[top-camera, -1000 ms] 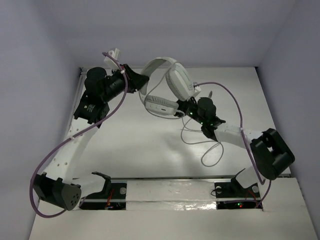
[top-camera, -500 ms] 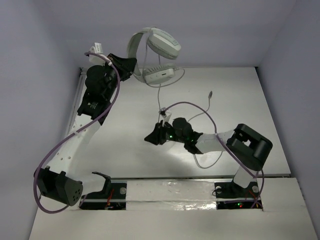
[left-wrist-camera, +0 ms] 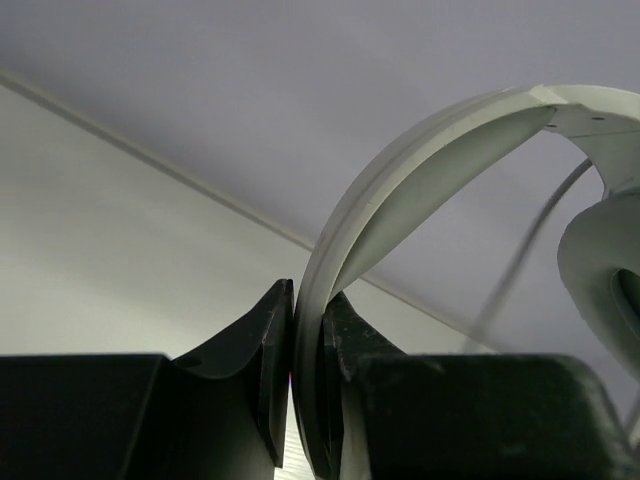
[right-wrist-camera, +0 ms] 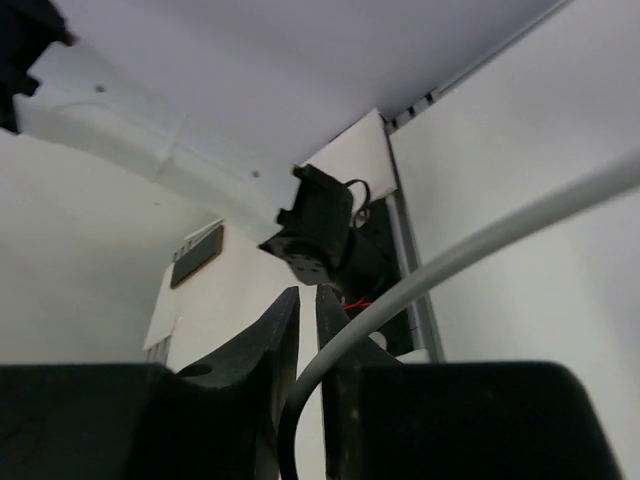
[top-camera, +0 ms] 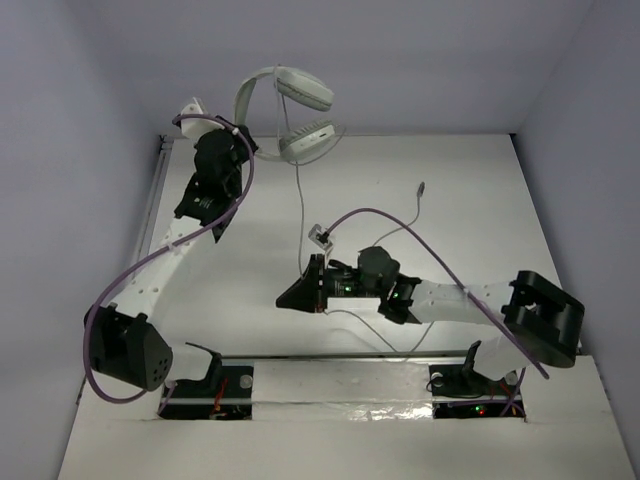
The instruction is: Wrap the headphones
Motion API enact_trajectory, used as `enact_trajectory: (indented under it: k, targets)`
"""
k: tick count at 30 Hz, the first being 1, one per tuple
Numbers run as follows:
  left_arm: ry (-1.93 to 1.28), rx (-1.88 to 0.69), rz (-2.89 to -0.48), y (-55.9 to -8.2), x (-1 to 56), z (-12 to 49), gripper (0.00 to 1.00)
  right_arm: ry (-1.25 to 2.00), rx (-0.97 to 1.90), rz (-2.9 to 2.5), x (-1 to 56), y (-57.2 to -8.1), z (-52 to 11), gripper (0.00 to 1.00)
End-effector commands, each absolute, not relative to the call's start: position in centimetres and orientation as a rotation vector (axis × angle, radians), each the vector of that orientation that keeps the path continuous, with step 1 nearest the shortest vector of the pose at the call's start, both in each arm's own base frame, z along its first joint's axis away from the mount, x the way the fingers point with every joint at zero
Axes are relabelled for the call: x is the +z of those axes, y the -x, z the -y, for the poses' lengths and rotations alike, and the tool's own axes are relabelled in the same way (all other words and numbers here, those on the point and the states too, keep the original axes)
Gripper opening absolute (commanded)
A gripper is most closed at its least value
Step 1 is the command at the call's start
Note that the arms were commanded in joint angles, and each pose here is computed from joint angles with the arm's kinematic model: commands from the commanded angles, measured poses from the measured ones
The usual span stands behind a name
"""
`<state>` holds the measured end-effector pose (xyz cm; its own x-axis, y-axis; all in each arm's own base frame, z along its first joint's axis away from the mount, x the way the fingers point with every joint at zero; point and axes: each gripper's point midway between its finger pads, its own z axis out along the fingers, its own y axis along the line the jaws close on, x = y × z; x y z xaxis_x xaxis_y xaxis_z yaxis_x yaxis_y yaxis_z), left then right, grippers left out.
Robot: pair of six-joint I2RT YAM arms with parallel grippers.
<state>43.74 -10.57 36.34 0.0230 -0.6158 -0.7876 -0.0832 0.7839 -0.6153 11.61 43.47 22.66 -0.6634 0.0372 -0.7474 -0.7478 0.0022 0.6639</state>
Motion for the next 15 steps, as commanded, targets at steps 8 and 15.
enact_trajectory:
  k: [8,15]
  targets:
    - [0.597,-0.181,-1.465,-44.4,34.6,9.9,0.00,0.926,1.947,-1.533,30.8,-4.8,-40.5,0.22]
    - [0.545,-0.132,-1.543,-41.9,30.8,10.8,0.00,0.826,1.723,-1.530,36.6,-7.2,-38.8,0.09]
